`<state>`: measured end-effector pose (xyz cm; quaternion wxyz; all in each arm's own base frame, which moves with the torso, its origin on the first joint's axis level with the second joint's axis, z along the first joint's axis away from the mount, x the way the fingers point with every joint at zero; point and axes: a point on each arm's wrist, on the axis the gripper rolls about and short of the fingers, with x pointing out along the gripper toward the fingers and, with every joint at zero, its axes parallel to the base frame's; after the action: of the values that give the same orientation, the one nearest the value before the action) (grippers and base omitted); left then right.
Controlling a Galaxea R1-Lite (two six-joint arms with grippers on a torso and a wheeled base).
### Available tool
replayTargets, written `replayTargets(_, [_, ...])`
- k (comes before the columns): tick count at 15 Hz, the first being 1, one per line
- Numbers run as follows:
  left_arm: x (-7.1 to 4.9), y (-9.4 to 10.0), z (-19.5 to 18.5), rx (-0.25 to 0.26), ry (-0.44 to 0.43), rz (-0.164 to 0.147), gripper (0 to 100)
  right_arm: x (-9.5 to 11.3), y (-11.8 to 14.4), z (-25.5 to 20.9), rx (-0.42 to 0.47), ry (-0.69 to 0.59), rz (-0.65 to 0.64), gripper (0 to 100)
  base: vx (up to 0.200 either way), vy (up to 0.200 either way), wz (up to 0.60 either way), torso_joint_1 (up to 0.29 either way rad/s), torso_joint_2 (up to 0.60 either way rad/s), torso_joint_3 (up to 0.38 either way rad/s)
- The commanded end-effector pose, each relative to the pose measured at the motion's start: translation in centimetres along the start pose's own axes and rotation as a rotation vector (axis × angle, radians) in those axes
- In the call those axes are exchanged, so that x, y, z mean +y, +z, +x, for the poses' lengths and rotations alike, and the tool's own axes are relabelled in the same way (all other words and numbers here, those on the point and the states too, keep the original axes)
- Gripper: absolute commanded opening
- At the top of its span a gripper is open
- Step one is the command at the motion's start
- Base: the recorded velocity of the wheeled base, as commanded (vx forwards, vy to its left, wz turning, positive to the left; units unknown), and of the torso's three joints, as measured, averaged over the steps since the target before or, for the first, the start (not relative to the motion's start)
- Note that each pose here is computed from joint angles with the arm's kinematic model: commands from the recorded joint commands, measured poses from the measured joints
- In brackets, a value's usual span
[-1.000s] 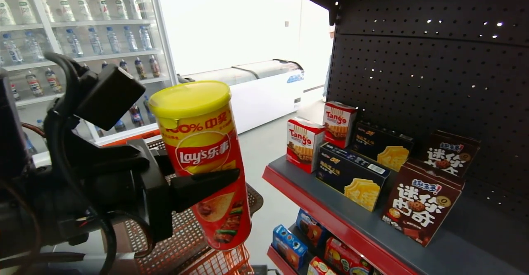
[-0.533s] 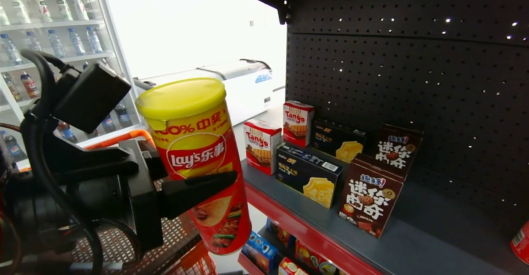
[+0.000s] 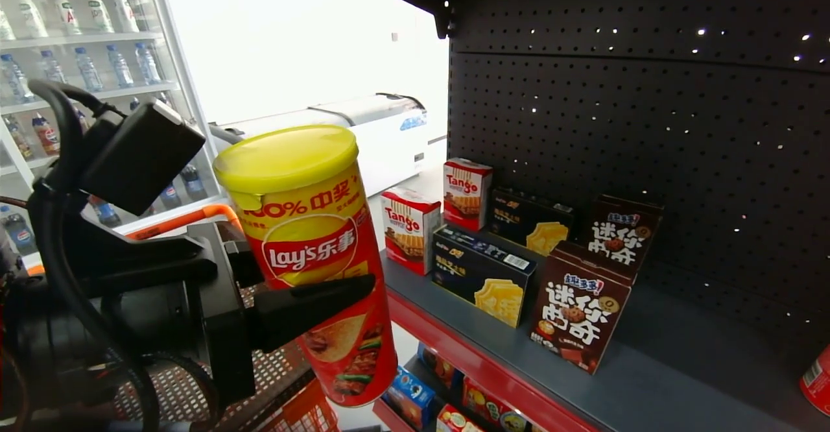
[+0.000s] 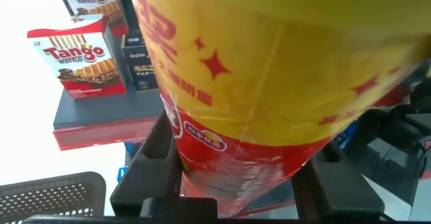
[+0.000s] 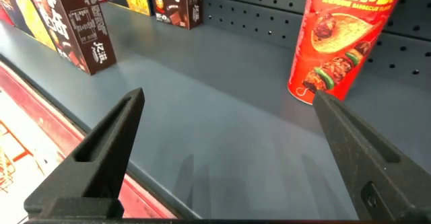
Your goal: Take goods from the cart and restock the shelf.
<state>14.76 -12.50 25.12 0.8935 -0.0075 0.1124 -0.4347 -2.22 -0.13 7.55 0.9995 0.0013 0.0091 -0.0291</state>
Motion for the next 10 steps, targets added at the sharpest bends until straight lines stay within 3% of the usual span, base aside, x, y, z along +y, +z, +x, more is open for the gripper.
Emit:
replayTargets(1, [0.02,-0.02,0.05,0.001,0.001,-0.001,0,0.0,0.0,0.01,0.002,0.0,0.0,100,0.0,0.0,-0.6,0.007,0.01,0.002])
replayTargets(10, [0.02,0.02,0.05,0.0,-0.001,0.0,0,0.0,0.0,0.01,0.002,0.0,0.0,100,0.0,0.0,-0.6,0.003,0.0,0.002])
